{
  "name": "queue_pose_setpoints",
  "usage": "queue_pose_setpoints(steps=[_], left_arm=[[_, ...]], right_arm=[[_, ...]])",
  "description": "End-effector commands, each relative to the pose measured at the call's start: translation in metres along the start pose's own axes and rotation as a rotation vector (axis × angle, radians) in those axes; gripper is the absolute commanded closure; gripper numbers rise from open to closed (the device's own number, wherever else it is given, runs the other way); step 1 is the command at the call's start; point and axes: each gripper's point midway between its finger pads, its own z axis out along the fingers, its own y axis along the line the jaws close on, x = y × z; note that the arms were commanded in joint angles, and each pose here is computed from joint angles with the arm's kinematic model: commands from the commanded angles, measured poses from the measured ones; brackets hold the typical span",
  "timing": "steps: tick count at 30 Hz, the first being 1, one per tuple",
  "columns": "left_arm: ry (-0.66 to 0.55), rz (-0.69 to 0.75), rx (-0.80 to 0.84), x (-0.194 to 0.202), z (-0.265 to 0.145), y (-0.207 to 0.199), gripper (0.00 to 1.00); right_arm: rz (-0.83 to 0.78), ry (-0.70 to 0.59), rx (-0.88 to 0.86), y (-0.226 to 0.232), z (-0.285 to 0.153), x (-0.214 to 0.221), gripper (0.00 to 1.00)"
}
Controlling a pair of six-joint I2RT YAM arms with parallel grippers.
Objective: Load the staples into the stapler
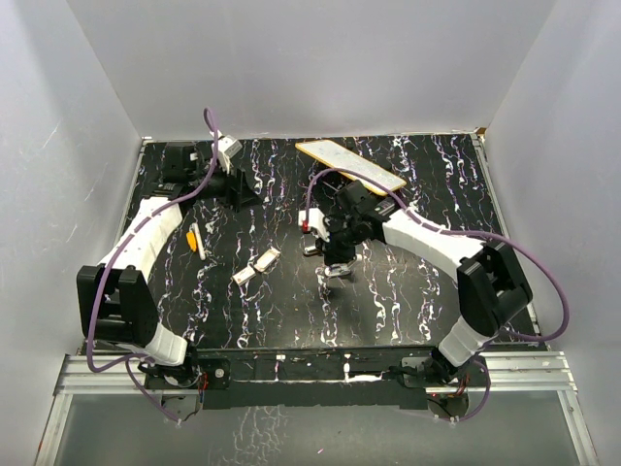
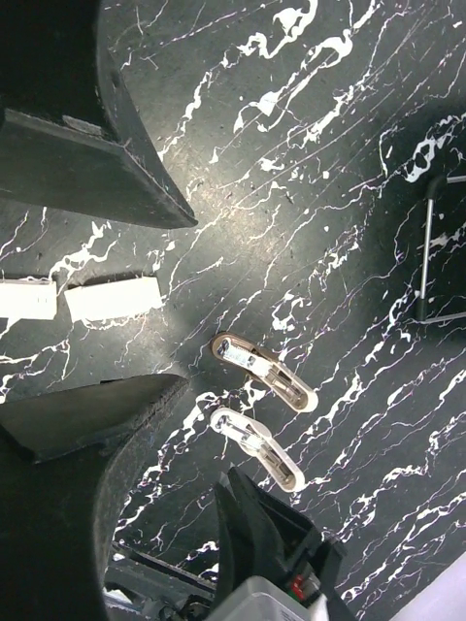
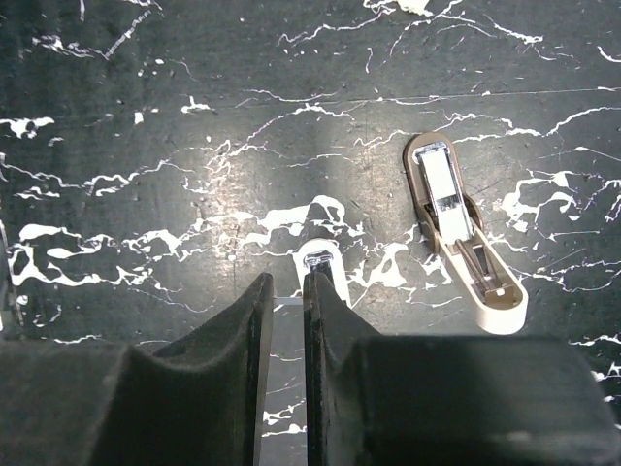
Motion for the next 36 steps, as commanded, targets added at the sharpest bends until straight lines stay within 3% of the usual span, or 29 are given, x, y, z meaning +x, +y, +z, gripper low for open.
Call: queue_pose_setpoints(steps=[1,36], left_arm=[[-0.038,-0.004,-0.013,-0.015,-0.014,-0.004,0.4],[-0.046,-0.005,-0.002,-0.011,-0.014,-0.002,0.39]], right_arm=[[-0.108,0.058,0.052,-0.012,-0.002,-0.011,0.89],[-0.156,0.227,-0.009,-0.02,0.03,0.015,0.89]])
